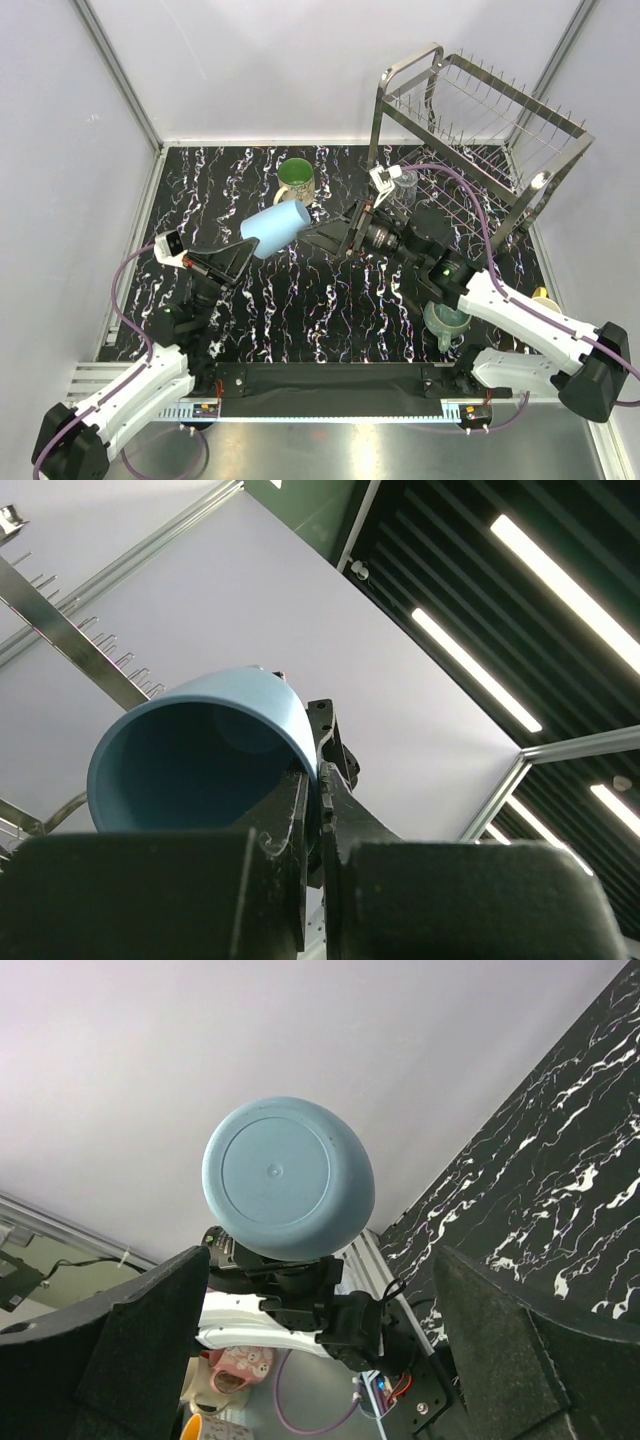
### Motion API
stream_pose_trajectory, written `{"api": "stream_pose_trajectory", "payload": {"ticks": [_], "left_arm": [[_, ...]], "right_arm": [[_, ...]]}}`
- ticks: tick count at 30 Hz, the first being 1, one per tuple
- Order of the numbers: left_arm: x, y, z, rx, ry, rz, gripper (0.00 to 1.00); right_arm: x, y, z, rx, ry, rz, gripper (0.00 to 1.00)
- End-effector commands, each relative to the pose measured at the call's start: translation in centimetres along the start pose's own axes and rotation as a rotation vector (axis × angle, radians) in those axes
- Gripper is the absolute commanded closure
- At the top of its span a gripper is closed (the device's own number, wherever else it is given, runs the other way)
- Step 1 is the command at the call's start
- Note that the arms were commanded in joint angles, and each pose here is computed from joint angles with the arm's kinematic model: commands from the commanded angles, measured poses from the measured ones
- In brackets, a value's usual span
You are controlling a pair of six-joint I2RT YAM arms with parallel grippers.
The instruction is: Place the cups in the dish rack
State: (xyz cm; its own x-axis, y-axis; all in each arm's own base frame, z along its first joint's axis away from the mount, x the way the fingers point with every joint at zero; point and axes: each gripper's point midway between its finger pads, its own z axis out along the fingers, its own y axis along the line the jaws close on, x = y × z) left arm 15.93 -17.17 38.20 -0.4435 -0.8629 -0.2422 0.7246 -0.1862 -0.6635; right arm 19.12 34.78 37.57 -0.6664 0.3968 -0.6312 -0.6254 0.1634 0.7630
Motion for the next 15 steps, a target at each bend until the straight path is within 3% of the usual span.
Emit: {"api": "stream_pose_trajectory", "payload": {"ticks": [1,9,15], "left_arm": [[-1.1,-1.4,0.3,0.05,-0.067,-0.015,1.0],[-0.3,-1.0,0.0,0.09,-0.061,-0.102,1.0],[0.0,-0.6,-0.1,0.092,-0.06,-0.12,1.0]], "right_arm": [[-1.5,2.3,0.5,-0.074,-0.032,-0.081,0.0],[-1.9,2.7,2.6,-0.1,-0.022,-0.083,0.04],[-1.4,2.2,3.5,-0.106,-0.003,-0.042,0.13]]}}
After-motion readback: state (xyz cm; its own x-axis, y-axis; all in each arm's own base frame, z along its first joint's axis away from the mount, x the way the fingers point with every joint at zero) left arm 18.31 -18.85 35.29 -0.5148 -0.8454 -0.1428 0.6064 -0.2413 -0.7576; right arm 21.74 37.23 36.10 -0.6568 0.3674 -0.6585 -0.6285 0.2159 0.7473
